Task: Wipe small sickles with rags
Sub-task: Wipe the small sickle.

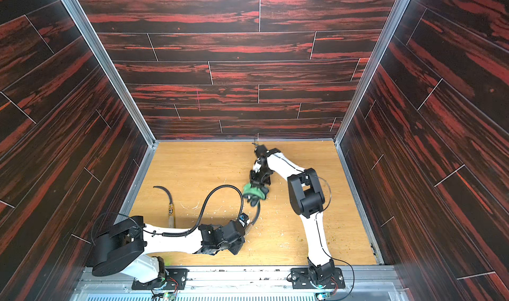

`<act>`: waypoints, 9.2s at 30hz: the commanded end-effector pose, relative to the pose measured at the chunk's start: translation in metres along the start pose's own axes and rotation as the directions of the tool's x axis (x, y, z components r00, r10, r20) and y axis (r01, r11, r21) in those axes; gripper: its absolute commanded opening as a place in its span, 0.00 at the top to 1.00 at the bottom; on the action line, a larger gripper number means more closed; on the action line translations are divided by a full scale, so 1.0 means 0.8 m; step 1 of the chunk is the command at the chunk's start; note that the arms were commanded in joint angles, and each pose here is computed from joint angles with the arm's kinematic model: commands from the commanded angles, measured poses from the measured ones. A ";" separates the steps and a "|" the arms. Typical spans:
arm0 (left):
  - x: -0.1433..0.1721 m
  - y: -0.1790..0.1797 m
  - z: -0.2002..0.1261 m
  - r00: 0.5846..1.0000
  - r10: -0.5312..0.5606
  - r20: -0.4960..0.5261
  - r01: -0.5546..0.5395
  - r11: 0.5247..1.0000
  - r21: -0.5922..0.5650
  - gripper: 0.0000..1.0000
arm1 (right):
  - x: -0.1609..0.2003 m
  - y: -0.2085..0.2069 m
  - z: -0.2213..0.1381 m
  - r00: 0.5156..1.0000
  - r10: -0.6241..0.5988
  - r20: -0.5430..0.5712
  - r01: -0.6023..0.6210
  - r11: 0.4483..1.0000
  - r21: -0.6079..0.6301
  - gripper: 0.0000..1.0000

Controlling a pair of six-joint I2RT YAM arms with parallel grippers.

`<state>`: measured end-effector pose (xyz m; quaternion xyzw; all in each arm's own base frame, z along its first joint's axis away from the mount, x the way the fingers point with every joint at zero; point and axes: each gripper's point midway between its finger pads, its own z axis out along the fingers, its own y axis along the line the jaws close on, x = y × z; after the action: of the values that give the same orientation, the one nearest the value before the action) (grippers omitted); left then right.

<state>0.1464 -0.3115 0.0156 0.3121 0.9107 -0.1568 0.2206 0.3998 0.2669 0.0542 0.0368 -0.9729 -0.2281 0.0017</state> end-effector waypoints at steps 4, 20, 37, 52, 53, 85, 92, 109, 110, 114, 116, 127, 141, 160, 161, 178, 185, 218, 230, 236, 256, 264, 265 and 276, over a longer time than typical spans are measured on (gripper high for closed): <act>0.028 -0.019 -0.005 0.997 0.022 -0.079 -0.017 0.998 0.060 1.00 | -0.060 0.012 -0.054 0.970 -0.086 0.229 0.096 0.995 -0.031 1.00; 0.015 -0.014 0.001 0.998 -0.001 -0.070 0.001 1.000 0.003 1.00 | 0.075 0.017 -0.155 0.940 -0.127 0.316 0.152 0.987 -0.057 1.00; 0.006 -0.019 0.002 0.999 -0.012 -0.050 0.013 1.000 0.017 1.00 | 0.214 -0.046 0.033 1.000 -0.004 -0.029 0.004 1.000 0.006 1.00; 0.027 -0.012 0.000 0.997 -0.019 -0.080 0.021 1.000 0.022 1.00 | 0.100 -0.089 0.052 0.996 0.080 0.028 -0.080 0.997 0.010 1.00; 0.028 -0.011 0.001 0.996 -0.018 -0.083 0.020 1.000 0.022 1.00 | 0.095 -0.088 0.051 0.996 0.080 0.033 -0.080 0.997 0.003 1.00; 0.035 0.003 0.008 0.992 -0.056 -0.114 0.049 0.997 -0.060 1.00 | 0.024 0.009 -0.137 0.959 0.029 0.281 0.075 0.934 -0.350 1.00; 0.026 0.005 0.008 0.993 -0.065 -0.103 0.057 0.995 -0.085 1.00 | 0.054 0.019 -0.163 0.953 0.020 0.301 0.102 0.918 -0.384 1.00; -0.017 0.019 0.001 0.991 -0.136 0.007 0.135 0.972 -0.193 1.00 | 0.146 -0.033 -0.042 0.996 0.055 0.074 -0.029 0.951 -0.309 1.00; -0.021 0.021 0.000 0.990 -0.143 0.018 0.144 0.969 -0.203 1.00 | 0.148 -0.033 -0.038 0.996 0.051 0.067 -0.028 0.951 -0.307 1.00; -0.031 0.028 -0.002 0.985 -0.167 0.040 0.172 0.961 -0.218 1.00 | 0.149 -0.037 -0.036 0.994 0.072 0.081 -0.046 0.957 -0.286 1.00; -0.031 0.032 -0.003 0.982 -0.184 0.042 0.189 0.957 -0.219 1.00 | 0.145 -0.042 -0.042 0.988 0.096 0.117 -0.062 0.962 -0.266 1.00; -0.023 0.047 -0.007 0.974 -0.220 0.050 0.225 0.950 -0.217 1.00 | 0.133 -0.046 -0.063 0.976 0.126 0.177 -0.080 0.966 -0.247 1.00; -0.031 0.038 0.011 0.970 -0.243 -0.003 0.239 0.956 -0.168 0.75 | 0.131 -0.043 -0.093 0.969 0.077 0.235 -0.030 0.979 -0.200 1.00; -0.041 0.039 0.028 0.965 -0.253 -0.076 0.240 0.960 -0.143 0.72 | 0.132 -0.046 -0.111 0.963 0.065 0.262 -0.015 0.982 -0.187 1.00; -0.038 0.039 0.029 0.963 -0.257 -0.082 0.243 0.959 -0.144 0.74 | 0.132 -0.047 -0.112 0.962 0.064 0.265 -0.015 0.983 -0.183 1.00; -0.133 0.027 -0.029 0.935 -0.293 0.200 0.307 0.951 -0.042 1.00 | 0.140 -0.053 -0.134 0.943 0.097 0.319 -0.020 0.971 -0.237 1.00; -0.211 0.013 -0.105 0.832 -0.376 0.408 0.334 0.927 0.172 1.00 | 0.139 -0.040 -0.161 0.923 0.092 0.374 0.018 0.960 -0.279 1.00; -0.289 -0.006 -0.191 0.484 -0.795 0.364 0.153 0.487 0.860 1.00 | 0.130 0.060 -0.249 0.865 0.017 0.502 0.307 0.773 -0.555 1.00; -0.296 -0.002 -0.173 0.520 -0.765 0.380 0.191 0.538 0.821 1.00 | 0.154 0.093 -0.271 0.855 -0.071 0.513 0.401 0.718 -0.569 1.00; -0.310 -0.001 -0.174 0.524 -0.763 0.379 0.173 0.531 0.830 1.00 | 0.191 0.105 -0.251 0.868 -0.122 0.481 0.413 0.716 -0.563 1.00; -0.340 0.053 -0.218 0.419 -0.771 0.479 0.136 0.575 0.807 1.00 | 0.267 0.088 -0.185 0.943 -0.082 0.323 0.274 0.741 -0.613 1.00; -0.341 0.052 -0.224 0.420 -0.775 0.473 0.113 0.561 0.820 1.00 | 0.266 0.082 -0.179 0.945 -0.054 0.323 0.250 0.754 -0.607 1.00; -0.337 0.053 -0.225 0.418 -0.775 0.474 0.114 0.563 0.819 1.00 | 0.266 0.080 -0.179 0.944 -0.053 0.326 0.249 0.762 -0.598 1.00; -0.294 0.055 -0.219 0.508 -0.729 0.459 0.207 0.621 0.756 1.00 | 0.225 0.020 -0.221 0.891 0.000 0.454 0.180 0.918 -0.353 1.00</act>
<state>0.2960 -0.3232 0.2728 -0.0264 0.6729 -0.6213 0.4006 0.2171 0.2013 0.2110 0.0196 -0.8715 -0.4473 -0.2002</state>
